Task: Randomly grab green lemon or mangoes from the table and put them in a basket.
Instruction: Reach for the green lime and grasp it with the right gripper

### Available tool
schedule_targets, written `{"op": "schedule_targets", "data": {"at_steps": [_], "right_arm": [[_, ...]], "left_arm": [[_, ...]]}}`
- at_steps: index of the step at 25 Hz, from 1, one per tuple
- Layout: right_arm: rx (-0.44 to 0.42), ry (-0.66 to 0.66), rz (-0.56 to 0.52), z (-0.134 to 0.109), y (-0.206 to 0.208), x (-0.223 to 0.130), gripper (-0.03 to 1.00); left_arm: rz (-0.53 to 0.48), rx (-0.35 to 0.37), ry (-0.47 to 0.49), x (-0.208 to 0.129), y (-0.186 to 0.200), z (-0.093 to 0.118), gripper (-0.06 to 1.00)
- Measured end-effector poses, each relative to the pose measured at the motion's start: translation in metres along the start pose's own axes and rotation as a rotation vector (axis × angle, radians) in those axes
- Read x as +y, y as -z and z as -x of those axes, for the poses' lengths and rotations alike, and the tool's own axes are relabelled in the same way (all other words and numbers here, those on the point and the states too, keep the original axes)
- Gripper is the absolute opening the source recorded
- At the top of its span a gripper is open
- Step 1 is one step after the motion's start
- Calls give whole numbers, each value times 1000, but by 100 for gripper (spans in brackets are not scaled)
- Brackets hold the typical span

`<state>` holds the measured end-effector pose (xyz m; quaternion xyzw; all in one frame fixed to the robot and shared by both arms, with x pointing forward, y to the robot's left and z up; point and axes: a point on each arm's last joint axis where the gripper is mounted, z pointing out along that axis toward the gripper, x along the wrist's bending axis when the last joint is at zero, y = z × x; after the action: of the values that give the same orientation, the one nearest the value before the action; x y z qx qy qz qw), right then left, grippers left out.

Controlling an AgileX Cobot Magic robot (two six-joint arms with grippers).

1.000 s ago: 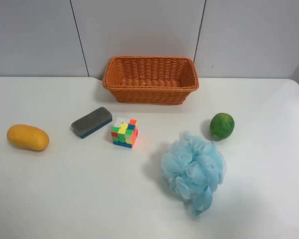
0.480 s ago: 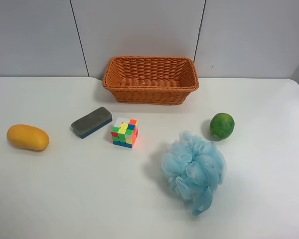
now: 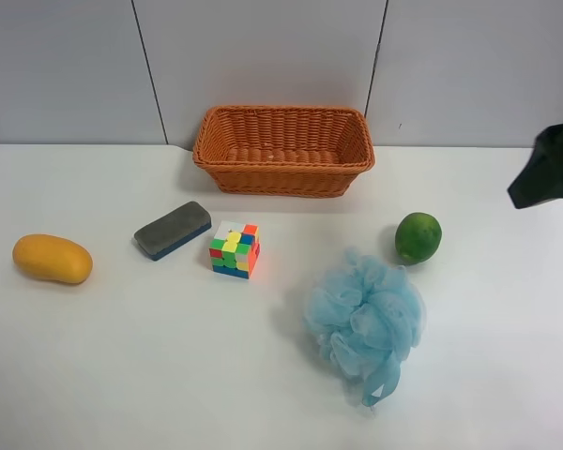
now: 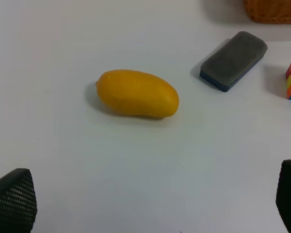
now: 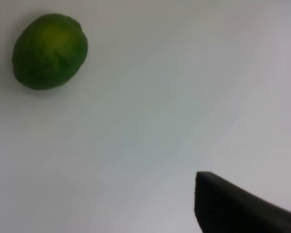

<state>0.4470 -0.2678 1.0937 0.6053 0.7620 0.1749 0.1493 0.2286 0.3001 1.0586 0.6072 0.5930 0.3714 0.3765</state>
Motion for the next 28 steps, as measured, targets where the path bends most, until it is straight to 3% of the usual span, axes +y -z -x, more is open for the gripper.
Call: {"op": "schedule_targets", "data": {"at_steps": [4, 11, 18, 28], "right_arm": [[22, -30, -125, -6, -39, 34, 99], [16, -124, -268, -6, -104, 63, 99], [3, -189, -304, -5, -162, 66, 99], [-1, -200, -304, -4, -210, 64, 99]], "left_arm": [[0, 0, 0, 0, 0, 0, 99], [0, 0, 0, 0, 0, 0, 99], [0, 0, 0, 0, 0, 0, 99], [0, 0, 0, 0, 0, 0, 99]]}}
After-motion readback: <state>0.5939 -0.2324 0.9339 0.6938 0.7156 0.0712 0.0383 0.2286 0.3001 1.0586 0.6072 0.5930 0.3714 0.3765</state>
